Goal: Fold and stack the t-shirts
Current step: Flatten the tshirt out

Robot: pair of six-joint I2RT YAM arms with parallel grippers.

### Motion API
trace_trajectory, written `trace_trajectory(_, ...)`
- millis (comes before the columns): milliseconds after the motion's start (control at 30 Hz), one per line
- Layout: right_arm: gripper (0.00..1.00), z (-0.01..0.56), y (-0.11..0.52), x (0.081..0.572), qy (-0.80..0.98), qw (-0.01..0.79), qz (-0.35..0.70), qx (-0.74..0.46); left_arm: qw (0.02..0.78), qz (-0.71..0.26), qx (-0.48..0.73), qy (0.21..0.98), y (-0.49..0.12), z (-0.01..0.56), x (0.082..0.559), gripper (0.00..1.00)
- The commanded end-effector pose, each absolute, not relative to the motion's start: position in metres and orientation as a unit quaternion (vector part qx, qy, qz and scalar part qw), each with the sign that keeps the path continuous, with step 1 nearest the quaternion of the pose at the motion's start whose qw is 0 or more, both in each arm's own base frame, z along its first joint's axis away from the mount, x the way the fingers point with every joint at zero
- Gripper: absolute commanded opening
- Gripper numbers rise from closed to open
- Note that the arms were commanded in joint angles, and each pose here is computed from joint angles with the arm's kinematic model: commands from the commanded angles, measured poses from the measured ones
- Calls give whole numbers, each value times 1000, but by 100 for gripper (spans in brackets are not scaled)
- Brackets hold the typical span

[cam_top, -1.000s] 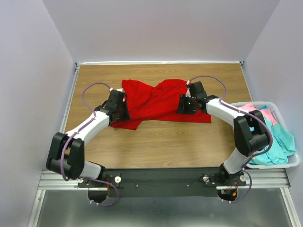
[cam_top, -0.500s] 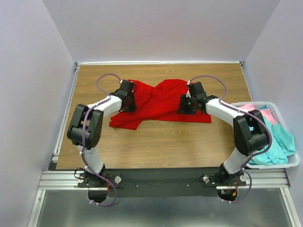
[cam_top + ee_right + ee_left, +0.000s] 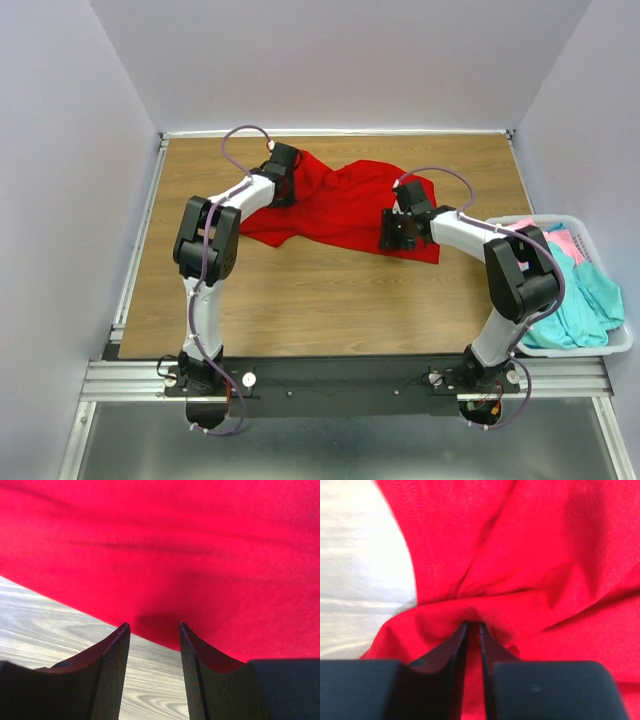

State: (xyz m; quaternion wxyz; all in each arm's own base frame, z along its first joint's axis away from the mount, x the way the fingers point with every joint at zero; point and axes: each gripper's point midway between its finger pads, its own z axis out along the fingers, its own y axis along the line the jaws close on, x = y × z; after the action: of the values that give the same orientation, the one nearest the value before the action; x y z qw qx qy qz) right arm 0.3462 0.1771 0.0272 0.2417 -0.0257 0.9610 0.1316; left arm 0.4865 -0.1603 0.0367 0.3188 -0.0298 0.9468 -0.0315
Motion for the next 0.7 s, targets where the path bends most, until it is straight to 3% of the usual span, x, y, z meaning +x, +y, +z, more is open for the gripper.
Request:
trace_trajectory(0,51,35,177,347,955,259,130,-61,347,9,-25,938,-145,64,496,27)
trace_trajectory(233,51,80,276,345,907,318,155,-228,461,-1,-65,885,-112,179,475,68)
trace_trajectory(433,51,86,377,336,856,339,170,-350,487,7,-143,862,-26,207,437,75)
trace_trajectory(533,51,92,410,341,836,354,177,-379,478,16,-182,859,2,184,412,87)
trace_trajectory(667,51,76,449,347,824,351,188,-402,500,2,-217,838,21,168,385,91)
